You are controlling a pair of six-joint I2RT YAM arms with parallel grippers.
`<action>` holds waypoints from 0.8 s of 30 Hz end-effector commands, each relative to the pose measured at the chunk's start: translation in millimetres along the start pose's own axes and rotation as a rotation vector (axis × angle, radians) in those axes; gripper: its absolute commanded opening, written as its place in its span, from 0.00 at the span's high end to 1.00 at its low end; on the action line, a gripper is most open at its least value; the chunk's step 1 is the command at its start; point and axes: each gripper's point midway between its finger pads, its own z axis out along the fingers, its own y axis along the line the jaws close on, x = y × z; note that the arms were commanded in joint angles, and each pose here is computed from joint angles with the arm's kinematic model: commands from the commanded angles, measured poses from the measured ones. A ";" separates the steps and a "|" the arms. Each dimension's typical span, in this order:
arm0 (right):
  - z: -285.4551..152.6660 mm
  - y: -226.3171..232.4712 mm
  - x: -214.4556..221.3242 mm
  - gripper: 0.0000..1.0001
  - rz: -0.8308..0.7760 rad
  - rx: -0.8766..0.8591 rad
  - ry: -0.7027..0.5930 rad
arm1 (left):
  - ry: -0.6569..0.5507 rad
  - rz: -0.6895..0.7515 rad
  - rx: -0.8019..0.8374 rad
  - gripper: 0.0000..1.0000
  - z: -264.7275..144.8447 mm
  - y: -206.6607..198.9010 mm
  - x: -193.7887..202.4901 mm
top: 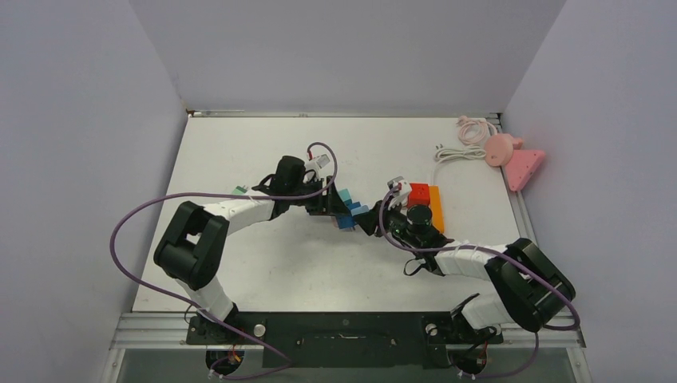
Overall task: Pull the plug off the socket
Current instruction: Remove the plug from the socket.
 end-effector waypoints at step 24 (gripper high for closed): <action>5.2 34.8 -17.9 0.95 -0.201 0.074 -0.074 | 0.019 -0.011 -0.129 0.92 -8.5 29.0 6.8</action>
